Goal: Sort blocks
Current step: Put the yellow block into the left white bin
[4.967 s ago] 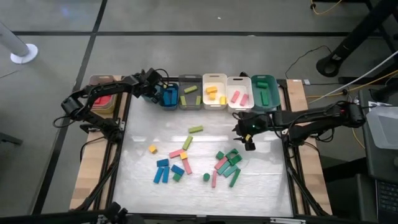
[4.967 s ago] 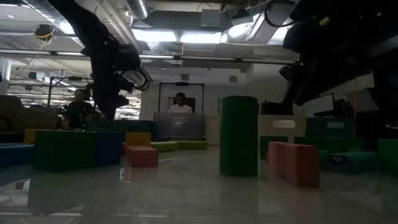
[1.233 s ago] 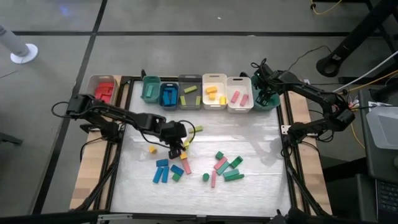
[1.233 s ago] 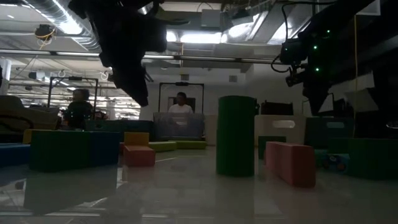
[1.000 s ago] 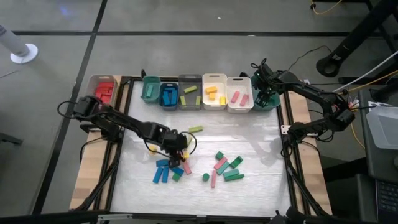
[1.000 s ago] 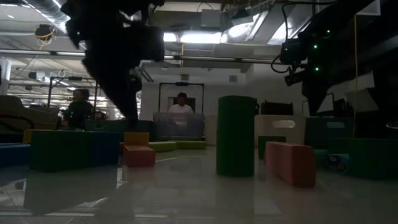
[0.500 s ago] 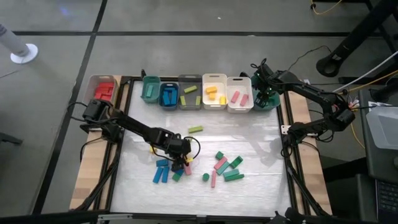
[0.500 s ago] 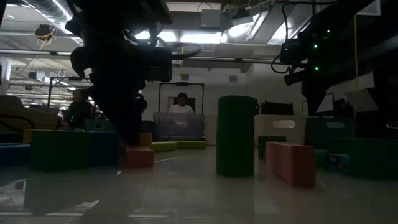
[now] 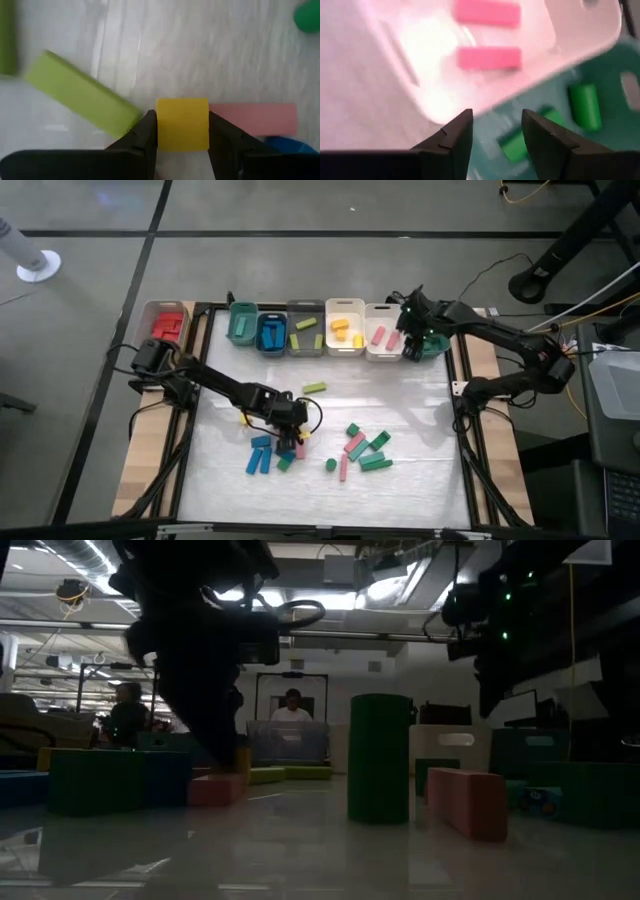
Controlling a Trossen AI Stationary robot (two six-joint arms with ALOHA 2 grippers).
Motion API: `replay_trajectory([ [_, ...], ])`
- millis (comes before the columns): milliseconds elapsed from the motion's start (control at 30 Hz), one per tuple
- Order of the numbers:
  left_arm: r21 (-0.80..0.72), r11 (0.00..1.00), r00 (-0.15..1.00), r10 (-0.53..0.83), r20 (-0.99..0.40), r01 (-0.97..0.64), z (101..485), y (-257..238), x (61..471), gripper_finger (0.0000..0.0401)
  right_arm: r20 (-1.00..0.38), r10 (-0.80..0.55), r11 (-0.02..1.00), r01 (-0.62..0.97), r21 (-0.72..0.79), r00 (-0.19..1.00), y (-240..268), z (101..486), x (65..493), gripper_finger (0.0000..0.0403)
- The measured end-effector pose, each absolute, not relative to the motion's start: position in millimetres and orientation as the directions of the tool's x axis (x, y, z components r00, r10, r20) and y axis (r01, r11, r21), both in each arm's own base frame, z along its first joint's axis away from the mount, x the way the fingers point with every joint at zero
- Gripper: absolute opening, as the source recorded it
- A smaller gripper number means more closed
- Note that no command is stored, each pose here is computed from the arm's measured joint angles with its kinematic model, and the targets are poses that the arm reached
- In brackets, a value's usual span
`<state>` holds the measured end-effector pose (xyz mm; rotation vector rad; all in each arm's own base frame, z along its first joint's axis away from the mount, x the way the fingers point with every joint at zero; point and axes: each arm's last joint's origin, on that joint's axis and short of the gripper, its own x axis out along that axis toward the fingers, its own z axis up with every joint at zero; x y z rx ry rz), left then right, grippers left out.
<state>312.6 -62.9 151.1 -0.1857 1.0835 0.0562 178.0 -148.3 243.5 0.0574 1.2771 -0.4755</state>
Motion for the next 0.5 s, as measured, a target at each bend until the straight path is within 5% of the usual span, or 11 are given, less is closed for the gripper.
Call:
replay_trajectory([
  [500, 0.116, 0.991, 0.777, 0.129, -0.616, -0.073, 209, 30, 347, 0.0117, -0.893, -0.220, 0.946, 0.310, -0.096, 0.394, -64, 251, 225, 0.0170],
])
